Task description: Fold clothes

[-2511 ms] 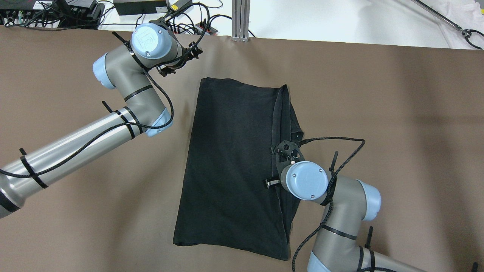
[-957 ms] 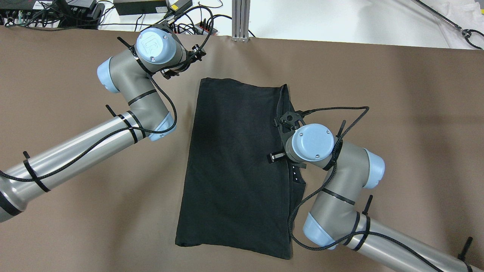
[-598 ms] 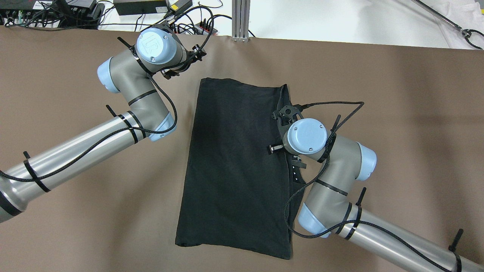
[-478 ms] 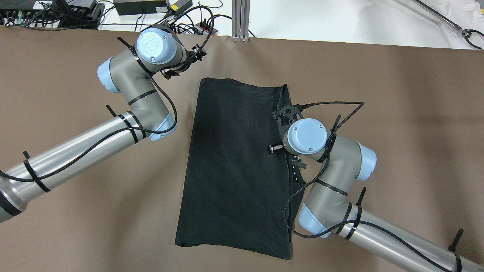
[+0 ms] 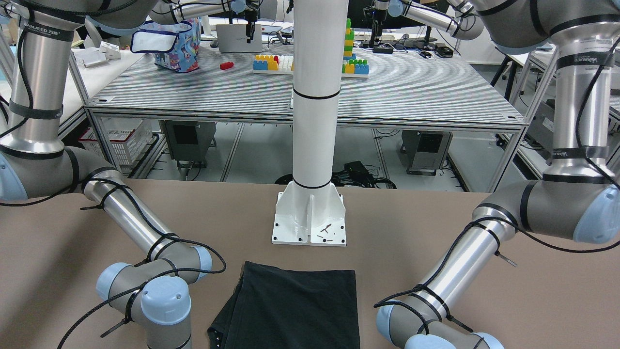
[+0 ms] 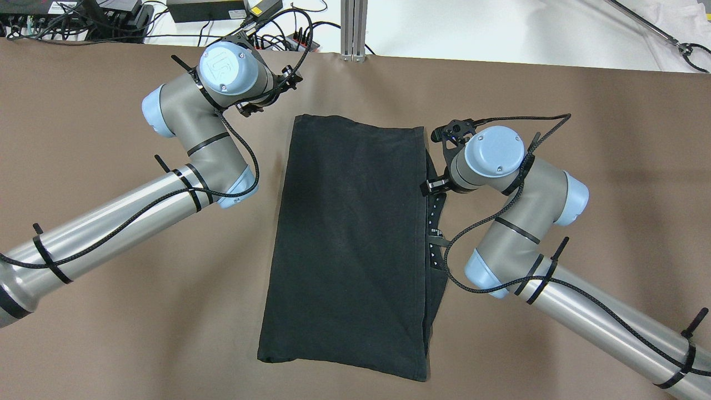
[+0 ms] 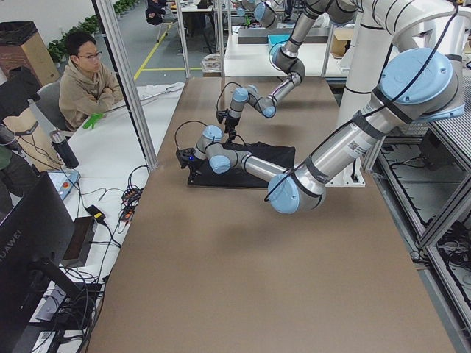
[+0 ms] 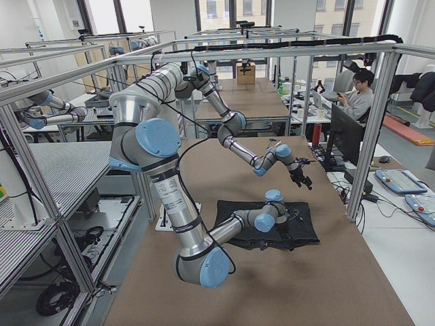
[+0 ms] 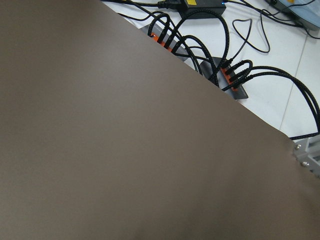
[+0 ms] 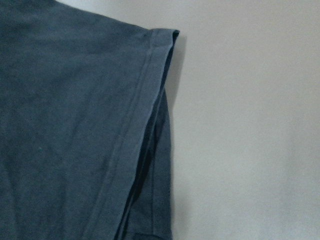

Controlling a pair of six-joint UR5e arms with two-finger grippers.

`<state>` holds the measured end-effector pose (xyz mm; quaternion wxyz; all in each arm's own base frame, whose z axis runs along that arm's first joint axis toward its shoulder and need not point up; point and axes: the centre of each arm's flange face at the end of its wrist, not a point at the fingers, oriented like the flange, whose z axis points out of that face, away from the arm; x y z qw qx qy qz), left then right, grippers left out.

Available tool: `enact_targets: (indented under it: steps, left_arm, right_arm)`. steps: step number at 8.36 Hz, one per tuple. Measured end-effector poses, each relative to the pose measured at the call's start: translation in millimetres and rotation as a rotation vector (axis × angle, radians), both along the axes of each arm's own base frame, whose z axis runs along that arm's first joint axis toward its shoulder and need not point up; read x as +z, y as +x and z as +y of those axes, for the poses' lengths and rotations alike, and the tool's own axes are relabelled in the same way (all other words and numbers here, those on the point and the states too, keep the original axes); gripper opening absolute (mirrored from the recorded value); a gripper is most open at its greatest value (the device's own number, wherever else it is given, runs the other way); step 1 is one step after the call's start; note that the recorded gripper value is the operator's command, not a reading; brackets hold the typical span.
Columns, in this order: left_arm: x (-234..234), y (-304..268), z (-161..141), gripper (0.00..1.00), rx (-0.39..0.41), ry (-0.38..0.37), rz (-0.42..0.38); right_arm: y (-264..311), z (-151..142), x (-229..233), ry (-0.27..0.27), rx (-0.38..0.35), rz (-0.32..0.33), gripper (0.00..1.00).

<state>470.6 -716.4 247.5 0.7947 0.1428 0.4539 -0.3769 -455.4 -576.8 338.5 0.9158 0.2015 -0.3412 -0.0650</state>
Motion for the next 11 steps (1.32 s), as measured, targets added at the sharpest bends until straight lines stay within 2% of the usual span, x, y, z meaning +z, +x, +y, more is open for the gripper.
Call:
enact_targets:
  steps: [1, 2, 3, 4, 5, 7, 9, 11]
  left_arm:
    - [-1, -2, 3, 1.00, -0.008, -0.001, 0.011]
    - [-2, -6, 8, 1.00, -0.011, -0.005, 0.016]
    - [-4, -9, 12, 1.00, -0.011, -0.010, 0.017]
    - [-6, -12, 16, 1.00, -0.011, -0.012, 0.018]
    - [-5, -15, 19, 1.00, -0.012, -0.012, 0.018]
    - [-2, -18, 24, 1.00, -0.011, -0.012, 0.018]
    - [-1, -18, 26, 1.00, -0.008, -0.009, 0.019]
    - [-6, -19, 29, 1.00, -0.006, -0.001, 0.027]
  right_arm:
    - [1, 8, -19, -0.066, 0.061, -0.058, 0.95]
    - [-6, 33, -31, -0.167, 0.149, -0.137, 0.95]
    - [-8, 71, -42, -0.267, 0.240, -0.224, 0.94]
    - [-8, 120, -51, -0.364, 0.326, -0.308, 0.86]
    - [-8, 166, -58, -0.457, 0.414, -0.376, 0.81]
    - [-29, 243, -62, -0.611, 0.593, -0.447, 0.81]
    - [-54, 297, -60, -0.667, 0.671, -0.452, 0.80]
    - [-71, 329, -51, -0.673, 0.689, -0.421, 0.79]
